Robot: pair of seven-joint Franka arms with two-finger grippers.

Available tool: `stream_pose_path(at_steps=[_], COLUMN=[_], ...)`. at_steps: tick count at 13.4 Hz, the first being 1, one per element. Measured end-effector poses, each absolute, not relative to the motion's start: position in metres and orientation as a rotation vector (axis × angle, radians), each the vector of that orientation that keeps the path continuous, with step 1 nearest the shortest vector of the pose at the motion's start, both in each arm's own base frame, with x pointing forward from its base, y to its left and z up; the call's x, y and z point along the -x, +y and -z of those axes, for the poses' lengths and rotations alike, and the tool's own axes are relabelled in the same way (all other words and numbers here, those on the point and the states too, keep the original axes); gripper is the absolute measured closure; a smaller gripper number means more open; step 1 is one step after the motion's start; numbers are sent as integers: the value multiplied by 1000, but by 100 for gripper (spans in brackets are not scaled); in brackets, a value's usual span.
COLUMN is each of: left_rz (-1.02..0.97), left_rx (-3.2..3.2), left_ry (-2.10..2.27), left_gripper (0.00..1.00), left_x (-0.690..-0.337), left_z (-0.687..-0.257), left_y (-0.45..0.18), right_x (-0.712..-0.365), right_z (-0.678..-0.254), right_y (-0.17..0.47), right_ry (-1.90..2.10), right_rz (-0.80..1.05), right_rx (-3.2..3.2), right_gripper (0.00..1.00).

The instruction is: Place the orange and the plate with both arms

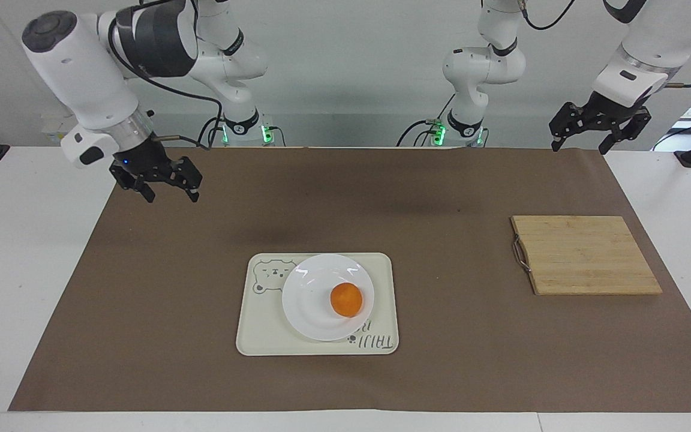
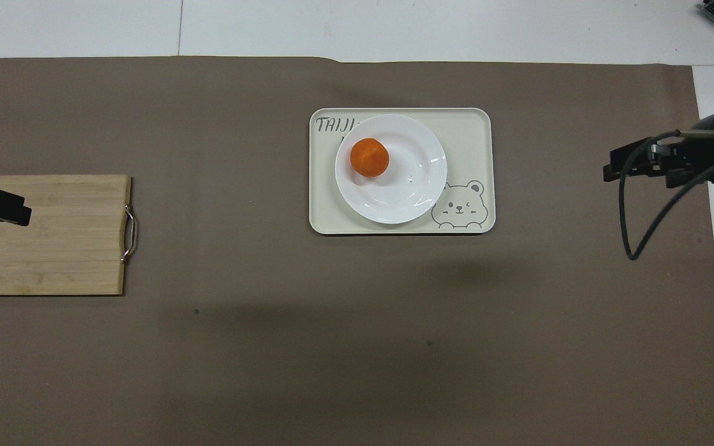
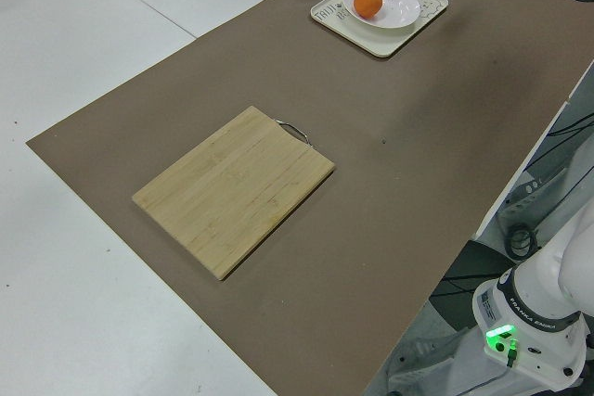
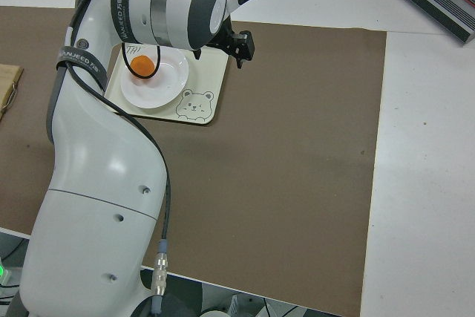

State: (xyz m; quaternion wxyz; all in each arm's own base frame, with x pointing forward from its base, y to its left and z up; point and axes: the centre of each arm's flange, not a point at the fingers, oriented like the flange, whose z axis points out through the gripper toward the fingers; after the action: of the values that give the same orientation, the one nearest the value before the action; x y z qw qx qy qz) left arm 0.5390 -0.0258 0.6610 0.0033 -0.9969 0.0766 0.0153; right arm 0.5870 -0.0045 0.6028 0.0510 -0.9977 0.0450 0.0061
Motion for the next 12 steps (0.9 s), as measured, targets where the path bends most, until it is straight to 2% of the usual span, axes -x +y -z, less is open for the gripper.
stream_pose_path(at_steps=[3,6,12], left_rz=[-48,-48,-48], left_rx=[3125,3125,3125], left_ry=[240,240,240], left_gripper=[0,0,0], left_x=[-539,-539,-539], left_z=[-661,-661,-661], left_y=[-26,-26,-26], right_x=[-554,-538,-541], right_z=[-624,-619,-615], right_y=[-13,-17,-11], right_ry=[144,146,9], right_rz=[-144,-213,-135], right_rx=[3028,3035,3113], right_gripper=[0,0,0])
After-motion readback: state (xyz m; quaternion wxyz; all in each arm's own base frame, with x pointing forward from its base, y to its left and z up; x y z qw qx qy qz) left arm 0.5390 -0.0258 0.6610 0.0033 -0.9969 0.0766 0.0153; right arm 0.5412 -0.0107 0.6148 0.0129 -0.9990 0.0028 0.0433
